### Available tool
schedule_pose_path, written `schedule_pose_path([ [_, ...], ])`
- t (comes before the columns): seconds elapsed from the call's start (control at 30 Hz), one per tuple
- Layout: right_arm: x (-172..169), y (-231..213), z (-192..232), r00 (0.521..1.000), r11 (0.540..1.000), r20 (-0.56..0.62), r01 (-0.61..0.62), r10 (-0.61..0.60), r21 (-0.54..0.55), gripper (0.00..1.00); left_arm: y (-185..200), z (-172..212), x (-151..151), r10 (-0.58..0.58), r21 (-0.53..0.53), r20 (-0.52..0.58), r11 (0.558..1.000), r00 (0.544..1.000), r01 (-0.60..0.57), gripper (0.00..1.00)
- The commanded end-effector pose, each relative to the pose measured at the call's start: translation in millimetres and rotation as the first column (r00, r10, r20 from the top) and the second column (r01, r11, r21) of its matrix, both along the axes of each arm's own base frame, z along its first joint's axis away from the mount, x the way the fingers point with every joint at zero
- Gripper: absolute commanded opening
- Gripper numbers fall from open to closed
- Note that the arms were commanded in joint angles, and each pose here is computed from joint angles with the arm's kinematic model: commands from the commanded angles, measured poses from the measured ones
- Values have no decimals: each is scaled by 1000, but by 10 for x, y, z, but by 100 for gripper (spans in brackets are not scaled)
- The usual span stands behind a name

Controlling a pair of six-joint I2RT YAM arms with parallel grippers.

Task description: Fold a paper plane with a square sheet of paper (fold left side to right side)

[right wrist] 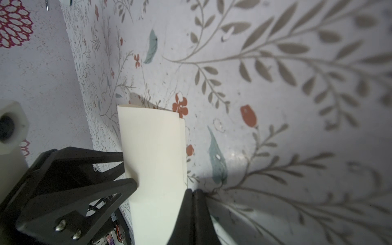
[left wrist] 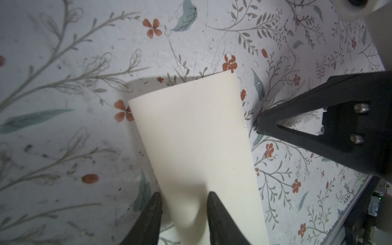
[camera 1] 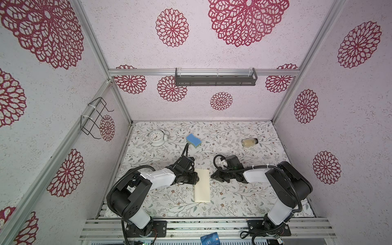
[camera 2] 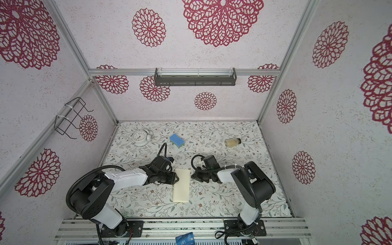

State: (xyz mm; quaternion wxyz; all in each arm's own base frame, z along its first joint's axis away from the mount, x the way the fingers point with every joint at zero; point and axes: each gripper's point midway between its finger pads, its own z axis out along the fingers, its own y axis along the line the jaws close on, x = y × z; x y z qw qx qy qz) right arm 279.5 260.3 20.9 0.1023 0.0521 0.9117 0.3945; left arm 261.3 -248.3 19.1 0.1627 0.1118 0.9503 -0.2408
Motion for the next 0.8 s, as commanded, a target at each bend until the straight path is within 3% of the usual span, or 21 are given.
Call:
schedule_pose_path([
  [0.0, 22, -21, 119, 1000, 1000, 27, 15, -15, 13, 0, 13, -74, -17, 2, 25, -11, 1000, 1000, -1, 39],
  [0.3, -23, 143, 354, 997, 998, 78, -33, 28, 54, 0, 20, -90, -33, -4, 25, -8, 1000, 1000, 4, 39],
  [0.77, -223, 419, 202, 995, 995, 50, -93, 91, 42, 0, 22, -108, -41, -7, 25, -8, 1000, 1000, 7, 39],
])
